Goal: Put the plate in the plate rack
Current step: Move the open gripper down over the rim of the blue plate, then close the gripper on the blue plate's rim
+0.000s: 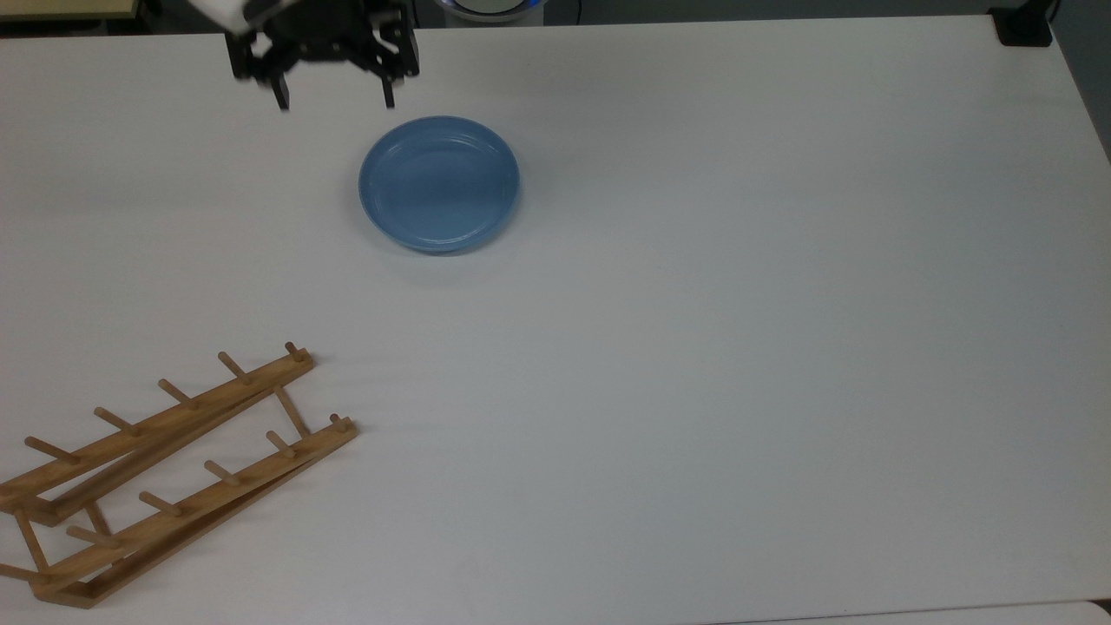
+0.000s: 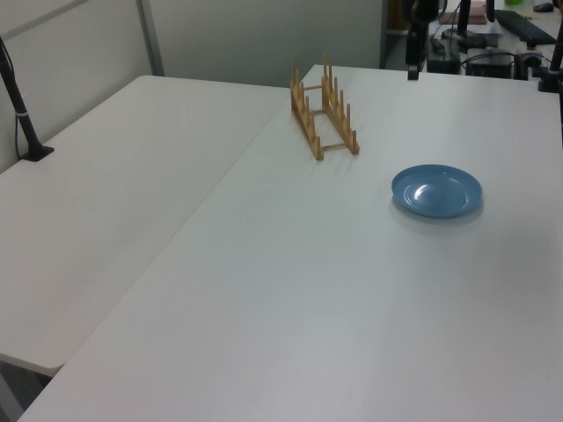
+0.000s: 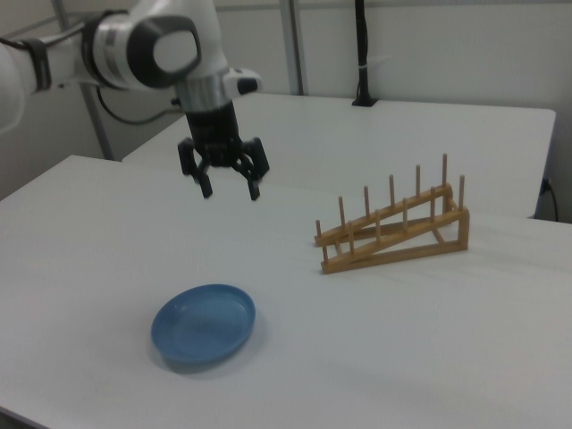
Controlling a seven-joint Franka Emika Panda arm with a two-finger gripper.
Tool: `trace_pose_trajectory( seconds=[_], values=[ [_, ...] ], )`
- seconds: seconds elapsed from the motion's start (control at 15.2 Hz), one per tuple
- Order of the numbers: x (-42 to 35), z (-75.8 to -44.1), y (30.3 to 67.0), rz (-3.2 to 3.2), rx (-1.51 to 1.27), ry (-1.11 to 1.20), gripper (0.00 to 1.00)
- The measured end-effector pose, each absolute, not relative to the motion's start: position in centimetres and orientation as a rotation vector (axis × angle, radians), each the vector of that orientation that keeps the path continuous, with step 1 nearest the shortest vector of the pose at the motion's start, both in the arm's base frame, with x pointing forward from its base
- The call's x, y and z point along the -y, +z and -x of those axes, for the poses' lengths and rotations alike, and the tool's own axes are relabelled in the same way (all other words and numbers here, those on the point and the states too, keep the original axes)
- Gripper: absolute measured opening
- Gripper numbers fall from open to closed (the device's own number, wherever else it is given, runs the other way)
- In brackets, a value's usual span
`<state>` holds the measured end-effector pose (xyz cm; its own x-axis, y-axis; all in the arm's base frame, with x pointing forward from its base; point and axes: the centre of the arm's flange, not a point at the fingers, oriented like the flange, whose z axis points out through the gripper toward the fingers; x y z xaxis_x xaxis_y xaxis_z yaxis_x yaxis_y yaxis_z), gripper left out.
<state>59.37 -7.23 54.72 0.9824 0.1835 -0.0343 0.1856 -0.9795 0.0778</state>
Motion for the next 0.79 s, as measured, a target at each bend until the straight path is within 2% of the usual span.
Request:
trace_pose_trajectory(
  seconds=[0.26,0.4,0.46,0.53,0.66,0.73,0.79],
  values=[
    [7.6,-59.6,46.3,-2.979,-0.637,-0.218,0.99],
    [7.8,-59.7,42.1,-2.934,-0.781,-0.334,0.87],
    [7.9,-59.8,40.3,-2.913,-0.857,-0.386,0.86],
    [8.2,-59.8,38.9,-2.894,-0.921,-0.432,0.78],
    [8.9,-59.7,36.5,-2.868,-1.008,-0.503,0.74],
    [9.2,-59.7,35.6,-2.857,-1.029,-0.531,0.69],
    [9.2,-59.8,34.8,-2.849,-1.043,-0.549,0.58]
  ],
)
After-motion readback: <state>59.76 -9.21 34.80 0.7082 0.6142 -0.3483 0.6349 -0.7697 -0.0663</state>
